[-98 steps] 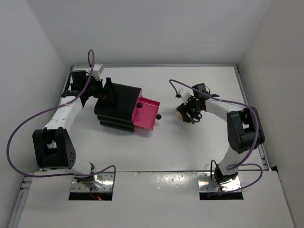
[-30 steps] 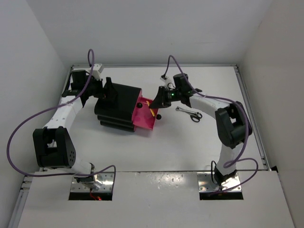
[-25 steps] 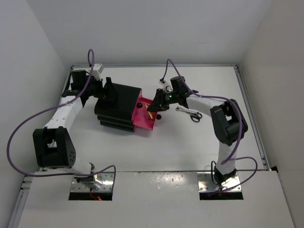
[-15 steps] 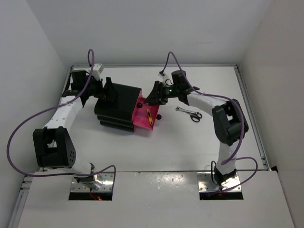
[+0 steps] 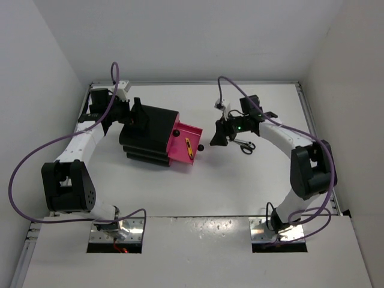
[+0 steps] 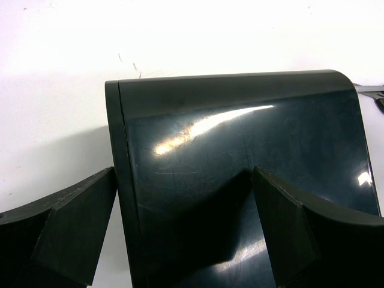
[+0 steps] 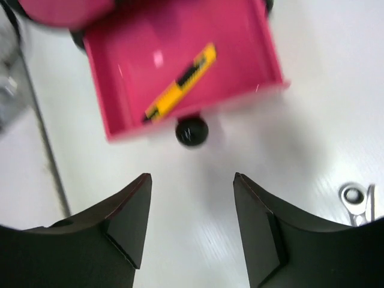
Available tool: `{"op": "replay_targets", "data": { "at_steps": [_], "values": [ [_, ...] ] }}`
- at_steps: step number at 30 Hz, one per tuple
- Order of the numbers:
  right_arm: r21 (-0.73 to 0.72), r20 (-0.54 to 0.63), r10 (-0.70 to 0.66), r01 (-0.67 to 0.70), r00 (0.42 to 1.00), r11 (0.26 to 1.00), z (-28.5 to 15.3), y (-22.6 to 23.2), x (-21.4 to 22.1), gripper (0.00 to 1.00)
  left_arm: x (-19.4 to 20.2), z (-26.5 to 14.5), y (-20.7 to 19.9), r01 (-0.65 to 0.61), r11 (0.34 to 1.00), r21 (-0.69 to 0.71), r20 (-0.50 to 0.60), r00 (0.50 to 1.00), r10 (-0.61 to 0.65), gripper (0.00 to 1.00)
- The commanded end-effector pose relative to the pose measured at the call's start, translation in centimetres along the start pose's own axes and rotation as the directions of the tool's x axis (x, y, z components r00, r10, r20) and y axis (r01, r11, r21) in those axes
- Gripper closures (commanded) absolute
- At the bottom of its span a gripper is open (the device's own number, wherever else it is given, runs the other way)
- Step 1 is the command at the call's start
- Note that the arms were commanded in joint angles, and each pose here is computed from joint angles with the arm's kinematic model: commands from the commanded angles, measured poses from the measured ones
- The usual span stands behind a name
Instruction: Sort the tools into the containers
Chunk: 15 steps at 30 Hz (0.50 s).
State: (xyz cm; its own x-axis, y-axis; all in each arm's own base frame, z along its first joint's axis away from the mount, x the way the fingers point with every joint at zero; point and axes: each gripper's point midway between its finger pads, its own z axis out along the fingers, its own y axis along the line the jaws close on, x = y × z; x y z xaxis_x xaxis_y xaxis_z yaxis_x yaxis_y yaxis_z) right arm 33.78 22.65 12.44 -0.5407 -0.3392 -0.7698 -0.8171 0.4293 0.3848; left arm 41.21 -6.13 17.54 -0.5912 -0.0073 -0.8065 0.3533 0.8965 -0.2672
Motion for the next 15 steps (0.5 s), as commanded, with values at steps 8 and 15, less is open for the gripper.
{"op": "replay_targets", "data": {
  "at_steps": [8, 15],
  "values": [
    [0.093, -0.161, -0.344, 0.361, 0.925, 0.928, 2.5, -2.4, 2.9, 0.38, 12.3, 0.1, 1.7, 0.076, 0.994, -0.08, -0.38, 0.919, -0.101, 0.03],
    [0.038, -0.156, -0.404, 0.414, 0.901, 0.909, 4.9, -1.5, 2.3, 0.38, 13.0, 0.3, 1.7, 0.088, 0.993, -0.081, -0.404, 0.908, -0.113, 0.03]
  ]
}}
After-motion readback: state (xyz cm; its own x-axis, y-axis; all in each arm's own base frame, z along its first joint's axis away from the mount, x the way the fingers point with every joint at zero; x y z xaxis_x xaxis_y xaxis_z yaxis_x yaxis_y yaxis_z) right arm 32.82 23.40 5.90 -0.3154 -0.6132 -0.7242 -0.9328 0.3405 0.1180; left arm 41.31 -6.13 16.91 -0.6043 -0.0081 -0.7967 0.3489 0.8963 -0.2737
